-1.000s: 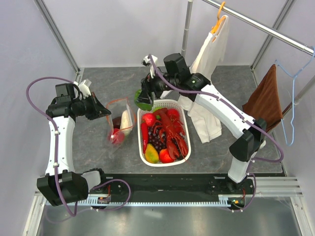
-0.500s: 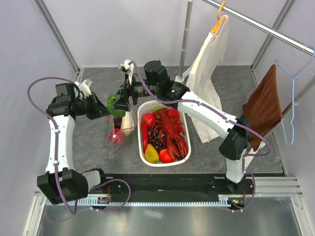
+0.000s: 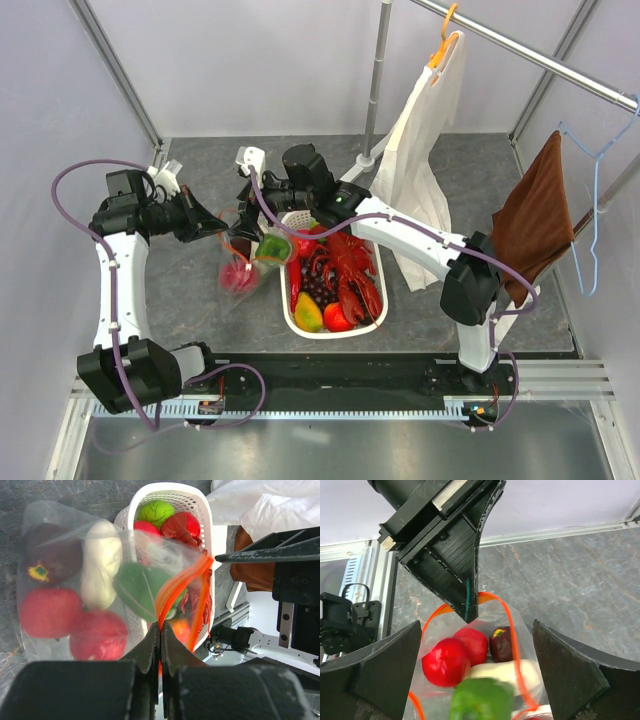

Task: Place the food in the zip-top bag and seal the zipper
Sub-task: Place the fake vegetable in the zipper food storage bag, then adjust the zipper food storage bag at the center of the board.

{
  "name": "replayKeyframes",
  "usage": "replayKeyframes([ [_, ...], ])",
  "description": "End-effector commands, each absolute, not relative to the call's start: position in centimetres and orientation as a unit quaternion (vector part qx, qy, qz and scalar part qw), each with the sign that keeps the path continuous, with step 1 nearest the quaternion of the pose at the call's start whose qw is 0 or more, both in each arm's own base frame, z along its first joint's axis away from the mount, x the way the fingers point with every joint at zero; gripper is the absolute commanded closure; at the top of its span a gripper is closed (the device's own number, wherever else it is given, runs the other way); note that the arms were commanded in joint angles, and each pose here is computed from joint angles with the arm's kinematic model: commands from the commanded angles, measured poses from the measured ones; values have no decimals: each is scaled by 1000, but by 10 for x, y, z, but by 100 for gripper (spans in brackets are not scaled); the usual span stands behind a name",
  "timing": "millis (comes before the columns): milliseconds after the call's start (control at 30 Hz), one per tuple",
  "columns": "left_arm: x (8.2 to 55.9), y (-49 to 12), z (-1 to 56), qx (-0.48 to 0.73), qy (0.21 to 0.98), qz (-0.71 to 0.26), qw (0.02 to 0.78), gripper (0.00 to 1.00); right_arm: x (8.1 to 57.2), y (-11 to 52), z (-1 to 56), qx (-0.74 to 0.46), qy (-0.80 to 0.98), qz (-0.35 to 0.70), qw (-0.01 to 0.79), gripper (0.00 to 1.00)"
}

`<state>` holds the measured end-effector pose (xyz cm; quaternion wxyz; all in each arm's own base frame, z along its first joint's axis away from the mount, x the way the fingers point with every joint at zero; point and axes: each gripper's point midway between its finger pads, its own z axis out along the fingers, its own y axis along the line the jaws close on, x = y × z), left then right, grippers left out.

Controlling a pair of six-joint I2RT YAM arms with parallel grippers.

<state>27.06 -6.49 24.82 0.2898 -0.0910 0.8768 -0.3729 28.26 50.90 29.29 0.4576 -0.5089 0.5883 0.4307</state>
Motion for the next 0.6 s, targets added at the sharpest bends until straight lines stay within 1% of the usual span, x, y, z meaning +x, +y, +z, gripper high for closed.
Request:
replayKeyframes([
  [0, 273, -68, 263, -87, 864, -393, 303, 98, 281, 501, 341, -499, 557, 430, 505, 2],
  [100, 273, -66, 262, -88, 865, -390, 304, 98, 277, 484, 353, -473, 584, 425, 504, 2],
  [167, 273, -66, 262, -89, 865, -389, 304, 98, 277, 470, 332, -462, 622, 411, 480, 2],
  [200, 273, -66, 262, -90, 865, -389, 304, 98, 281, 460, 333, -440, 643, 398, 485, 2],
  [267, 273, -66, 262, -90, 865, -388, 305, 98, 282, 443, 306, -410, 699, 370, 454, 3],
  [300, 273, -65, 261, -91, 865, -388, 305, 98, 290, 432, 301, -385, 723, 343, 459, 4],
  [367, 273, -66, 262, -90, 865, -388, 305, 98, 292, 418, 282, -371, 758, 309, 439, 8],
  [433, 274, -66, 262, -91, 865, -388, 305, 98, 292, 409, 270, -364, 774, 291, 428, 11],
  [567, 274, -65, 262, -90, 865, -387, 306, 98, 284, 404, 240, -355, 799, 288, 391, 16],
])
